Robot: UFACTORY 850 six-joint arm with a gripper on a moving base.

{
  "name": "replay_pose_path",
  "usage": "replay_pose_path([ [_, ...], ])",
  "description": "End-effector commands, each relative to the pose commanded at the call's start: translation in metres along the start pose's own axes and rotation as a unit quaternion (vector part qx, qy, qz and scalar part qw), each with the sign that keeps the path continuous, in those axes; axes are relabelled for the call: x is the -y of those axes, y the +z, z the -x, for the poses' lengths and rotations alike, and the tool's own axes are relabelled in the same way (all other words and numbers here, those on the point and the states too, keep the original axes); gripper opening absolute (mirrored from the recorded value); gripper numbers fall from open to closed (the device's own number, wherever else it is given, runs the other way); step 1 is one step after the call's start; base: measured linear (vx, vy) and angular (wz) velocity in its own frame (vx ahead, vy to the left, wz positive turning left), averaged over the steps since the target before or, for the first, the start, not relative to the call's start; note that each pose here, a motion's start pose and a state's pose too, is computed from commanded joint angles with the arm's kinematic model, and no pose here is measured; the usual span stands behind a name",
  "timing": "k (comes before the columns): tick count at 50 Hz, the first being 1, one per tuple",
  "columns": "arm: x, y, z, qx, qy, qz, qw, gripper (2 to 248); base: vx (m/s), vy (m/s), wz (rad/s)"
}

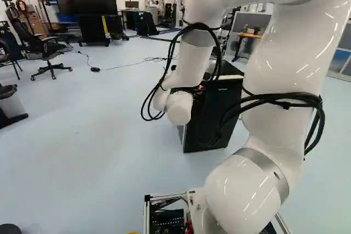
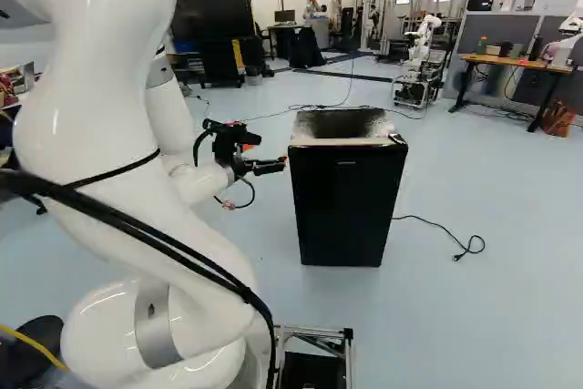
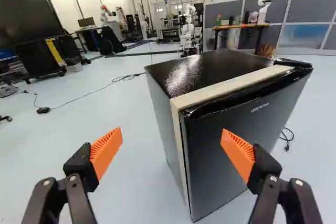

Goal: Grab a drink from the fridge

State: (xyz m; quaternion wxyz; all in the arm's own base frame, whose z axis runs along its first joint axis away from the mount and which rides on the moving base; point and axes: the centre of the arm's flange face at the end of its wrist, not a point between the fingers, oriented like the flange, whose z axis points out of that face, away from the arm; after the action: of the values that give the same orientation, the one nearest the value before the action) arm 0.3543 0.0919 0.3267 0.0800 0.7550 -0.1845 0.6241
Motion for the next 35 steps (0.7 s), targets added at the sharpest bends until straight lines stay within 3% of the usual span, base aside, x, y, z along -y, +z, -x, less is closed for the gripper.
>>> replay_pose_path([
  [19, 0.021, 0.025, 0.019, -0.010, 0.006, 0.060, 0.9981, 247, 0.000, 0.000, 0.000],
  [35, 0.034, 0.052, 0.039, -0.008, 0.017, 0.120, 0.9926, 247, 0.000, 0.000, 0.000],
])
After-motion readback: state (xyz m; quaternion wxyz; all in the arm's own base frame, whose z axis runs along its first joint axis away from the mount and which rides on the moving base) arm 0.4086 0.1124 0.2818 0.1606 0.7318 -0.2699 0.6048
